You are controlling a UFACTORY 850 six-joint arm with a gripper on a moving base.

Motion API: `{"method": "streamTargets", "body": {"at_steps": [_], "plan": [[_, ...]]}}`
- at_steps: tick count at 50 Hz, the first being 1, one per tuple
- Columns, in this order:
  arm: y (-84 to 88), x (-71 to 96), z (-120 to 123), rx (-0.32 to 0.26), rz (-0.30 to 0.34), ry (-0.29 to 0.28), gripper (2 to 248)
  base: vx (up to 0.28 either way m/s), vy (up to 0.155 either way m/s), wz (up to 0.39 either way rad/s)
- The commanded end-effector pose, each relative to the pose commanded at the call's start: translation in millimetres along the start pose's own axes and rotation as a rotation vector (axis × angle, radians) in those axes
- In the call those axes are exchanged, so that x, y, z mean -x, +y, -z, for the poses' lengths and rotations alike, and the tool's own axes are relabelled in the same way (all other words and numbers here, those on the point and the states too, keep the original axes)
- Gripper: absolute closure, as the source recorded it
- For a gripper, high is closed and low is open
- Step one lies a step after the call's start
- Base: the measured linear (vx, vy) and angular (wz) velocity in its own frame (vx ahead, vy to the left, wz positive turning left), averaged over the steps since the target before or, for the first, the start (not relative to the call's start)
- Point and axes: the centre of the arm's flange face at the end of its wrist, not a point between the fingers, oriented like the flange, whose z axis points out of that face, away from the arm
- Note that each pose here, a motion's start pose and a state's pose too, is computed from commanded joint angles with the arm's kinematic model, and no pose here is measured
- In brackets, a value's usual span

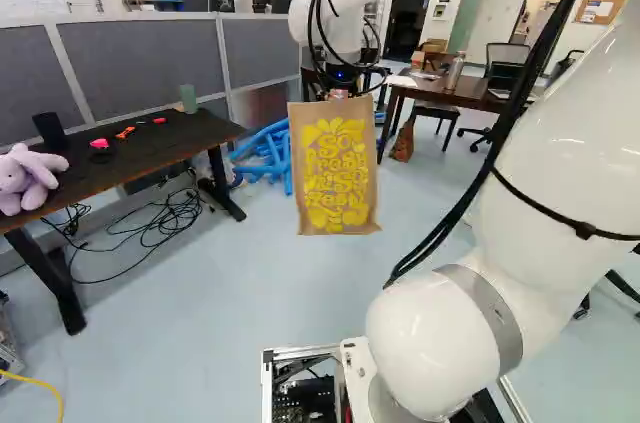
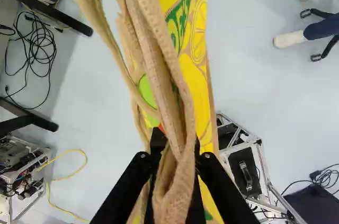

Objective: Pick up the bag on the ground and place it on the table

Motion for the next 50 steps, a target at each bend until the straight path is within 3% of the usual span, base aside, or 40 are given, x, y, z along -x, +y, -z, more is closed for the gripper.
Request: {"method": "streamTargets", "body": {"at_steps": [50], "plan": [[-0.1,0.0,0.4,0.000,0.000,0.001,215,0.000,0.009,0.043]]}}
